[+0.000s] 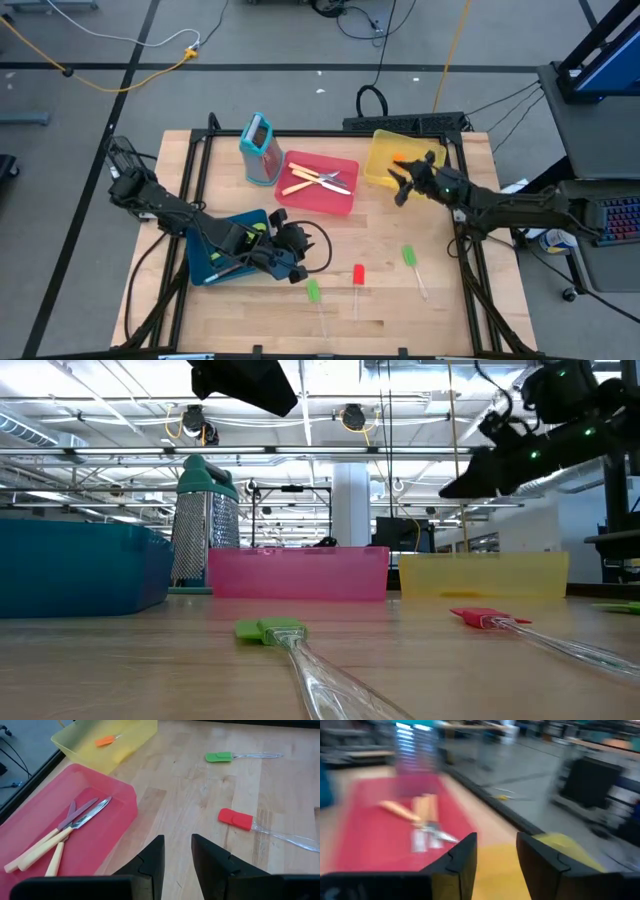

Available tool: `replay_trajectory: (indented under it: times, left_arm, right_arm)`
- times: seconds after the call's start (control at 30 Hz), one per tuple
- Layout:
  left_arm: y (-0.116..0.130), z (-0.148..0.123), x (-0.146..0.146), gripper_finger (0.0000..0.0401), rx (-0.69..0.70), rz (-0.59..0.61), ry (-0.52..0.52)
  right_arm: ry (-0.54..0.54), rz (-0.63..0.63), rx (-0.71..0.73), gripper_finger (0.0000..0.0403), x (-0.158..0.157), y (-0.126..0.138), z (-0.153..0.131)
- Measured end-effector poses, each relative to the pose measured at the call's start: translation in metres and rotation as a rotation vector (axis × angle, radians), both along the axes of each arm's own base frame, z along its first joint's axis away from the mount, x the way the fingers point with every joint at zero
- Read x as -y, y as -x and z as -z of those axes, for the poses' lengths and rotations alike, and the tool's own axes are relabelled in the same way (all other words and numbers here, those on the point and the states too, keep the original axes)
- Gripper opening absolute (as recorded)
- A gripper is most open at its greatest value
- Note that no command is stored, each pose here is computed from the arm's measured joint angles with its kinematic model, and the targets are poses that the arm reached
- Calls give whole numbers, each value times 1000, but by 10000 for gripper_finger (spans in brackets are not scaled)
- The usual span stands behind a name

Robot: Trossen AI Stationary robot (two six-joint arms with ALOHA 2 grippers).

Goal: Pick & Place Kitchen Items
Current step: Put the left green spatula into the yellow bin

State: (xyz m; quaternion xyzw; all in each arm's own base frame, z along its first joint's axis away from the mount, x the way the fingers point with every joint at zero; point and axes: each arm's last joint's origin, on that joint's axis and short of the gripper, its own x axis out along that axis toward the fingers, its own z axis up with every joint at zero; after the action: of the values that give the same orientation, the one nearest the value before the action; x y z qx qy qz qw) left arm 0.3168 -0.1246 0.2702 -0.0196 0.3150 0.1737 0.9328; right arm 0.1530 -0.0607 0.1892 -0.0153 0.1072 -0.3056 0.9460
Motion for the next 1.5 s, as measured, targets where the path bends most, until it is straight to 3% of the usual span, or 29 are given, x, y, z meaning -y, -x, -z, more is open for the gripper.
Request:
replay_trajectory:
  times: [0.17, 0.33, 0.47, 0.67, 0.73, 0.83, 1.0, 1.13, 1.5]
  left_arm:
    - [0, 0, 0, 102, 0, 0, 1]
    - [-2, -2, 1, 102, 34, -16, 35]
    - [-4, -5, 2, 102, 84, -28, 74]
    - [-5, -5, 3, 102, 96, -47, 139]
    - [-5, -4, 5, 102, 67, 7, 191]
    - [-4, -2, 10, 102, -16, 205, 214]
    - [-5, 6, 18, 102, -113, 519, 60]
    - [-12, 20, 22, 102, -163, 607, -30]
    - [-35, 74, 22, 102, -306, 808, 14]
  right_arm:
    - [-51, -257, 54, 167, -27, -7, -4]
    - [-190, -462, 112, 202, -51, -11, -5]
    - [-305, -564, 137, 214, -66, -11, -5]
    - [-343, -635, 134, 207, -80, -14, -3]
    - [-367, -649, 121, 204, -84, -15, -1]
    - [-382, -666, 88, 202, -88, -17, 4]
    - [-388, -669, 44, 201, -92, -21, 12]
    - [-388, -669, 47, 201, -93, -25, 14]
    - [-385, -673, 65, 201, -93, -30, 15]
